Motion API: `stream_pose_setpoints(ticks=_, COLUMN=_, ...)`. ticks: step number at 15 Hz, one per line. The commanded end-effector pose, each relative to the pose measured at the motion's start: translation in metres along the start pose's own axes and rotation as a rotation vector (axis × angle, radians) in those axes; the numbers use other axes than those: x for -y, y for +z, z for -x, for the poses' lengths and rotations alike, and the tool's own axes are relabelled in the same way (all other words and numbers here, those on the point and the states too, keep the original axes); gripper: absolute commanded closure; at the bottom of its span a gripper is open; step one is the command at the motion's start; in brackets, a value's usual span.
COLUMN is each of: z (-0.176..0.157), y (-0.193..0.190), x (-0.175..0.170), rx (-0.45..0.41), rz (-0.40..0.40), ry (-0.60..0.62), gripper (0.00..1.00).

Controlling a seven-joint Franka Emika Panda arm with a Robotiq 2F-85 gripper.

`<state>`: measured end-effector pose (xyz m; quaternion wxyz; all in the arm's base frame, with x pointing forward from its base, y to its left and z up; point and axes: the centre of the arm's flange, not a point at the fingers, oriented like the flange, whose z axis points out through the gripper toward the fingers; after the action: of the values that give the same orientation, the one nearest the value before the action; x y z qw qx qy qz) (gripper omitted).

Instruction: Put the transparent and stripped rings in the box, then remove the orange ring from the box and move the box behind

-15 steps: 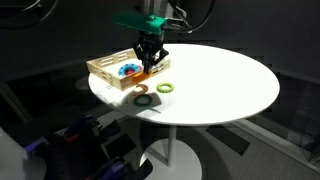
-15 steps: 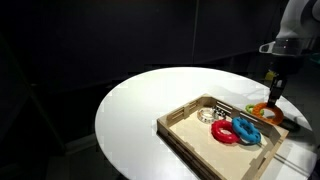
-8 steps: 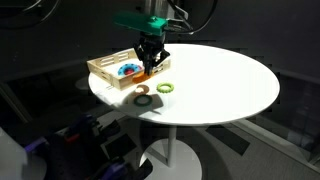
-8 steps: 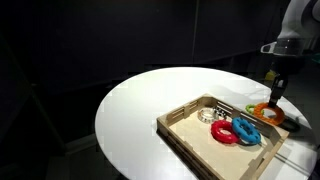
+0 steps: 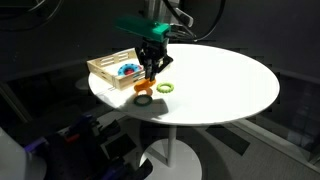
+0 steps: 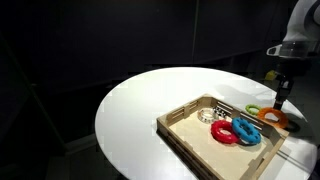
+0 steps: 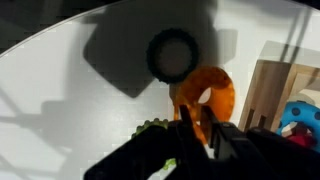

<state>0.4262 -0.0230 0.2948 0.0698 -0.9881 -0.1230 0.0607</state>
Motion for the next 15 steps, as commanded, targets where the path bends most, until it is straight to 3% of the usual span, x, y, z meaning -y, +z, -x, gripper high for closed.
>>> stream_pose_setpoints(ticks=1, z=0.009, y=-0.006, x=0.001, rx=-0.006, rz=-0.003, ry=-0.002, gripper=0.49)
stream_pose_setpoints(ticks=7, z=0.015, y=-0.030, x=0.004, rx=0.019, rz=-0.061, ry=-0.032, gripper=0.01)
stream_pose_setpoints(ticks=11, z=0.020, y=-0.052, x=0.009, rx=0.058, rz=-0.063, ry=-0.016, gripper=0.00)
stream_pose_setpoints(ticks=15, z=0.024, y=-0.082, x=0.011, rx=0.056, rz=0.013, ry=0.060, gripper=0.00)
